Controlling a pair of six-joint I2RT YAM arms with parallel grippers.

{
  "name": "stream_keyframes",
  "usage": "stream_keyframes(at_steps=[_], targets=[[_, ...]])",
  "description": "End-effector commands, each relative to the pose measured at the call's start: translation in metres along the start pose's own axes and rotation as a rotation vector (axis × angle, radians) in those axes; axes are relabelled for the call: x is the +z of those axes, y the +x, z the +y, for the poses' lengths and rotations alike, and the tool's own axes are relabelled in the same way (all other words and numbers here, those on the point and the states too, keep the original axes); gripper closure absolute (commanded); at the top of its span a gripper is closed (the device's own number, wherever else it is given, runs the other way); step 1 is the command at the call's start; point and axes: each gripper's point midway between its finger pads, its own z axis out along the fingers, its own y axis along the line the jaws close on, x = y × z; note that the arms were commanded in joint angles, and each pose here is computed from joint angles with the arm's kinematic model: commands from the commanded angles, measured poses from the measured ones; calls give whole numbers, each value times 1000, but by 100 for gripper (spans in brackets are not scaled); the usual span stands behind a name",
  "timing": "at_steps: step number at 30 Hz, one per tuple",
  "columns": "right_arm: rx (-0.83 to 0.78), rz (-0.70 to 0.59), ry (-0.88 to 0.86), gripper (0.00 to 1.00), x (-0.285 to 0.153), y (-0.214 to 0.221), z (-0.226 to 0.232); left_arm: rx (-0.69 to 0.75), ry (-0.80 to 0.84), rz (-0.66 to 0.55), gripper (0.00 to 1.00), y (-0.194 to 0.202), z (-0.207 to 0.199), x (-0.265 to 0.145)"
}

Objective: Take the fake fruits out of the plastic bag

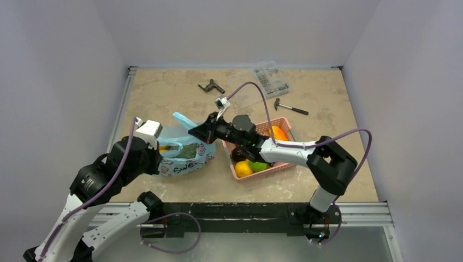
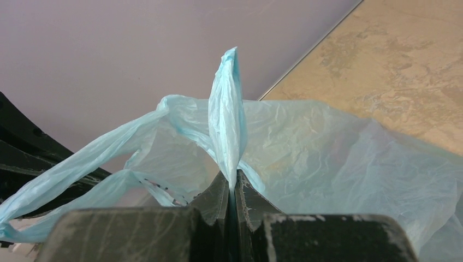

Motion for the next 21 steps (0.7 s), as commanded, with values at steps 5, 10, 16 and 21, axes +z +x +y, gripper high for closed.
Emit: stream_keyframes(at_steps=[5, 10, 16, 21], targets=[[-45, -78, -18, 100, 7, -39, 22, -201, -78, -120, 100, 7, 28, -39], [-21, -143, -61, 100, 23, -65, 38, -268, -210, -269, 100, 5, 66, -62], [-42, -187, -101, 100, 57, -101, 52, -292, -93, -357, 100, 1, 58, -83], [-72, -190, -134, 100, 74, -113, 58, -352, -57, -342, 100, 10, 57, -98]])
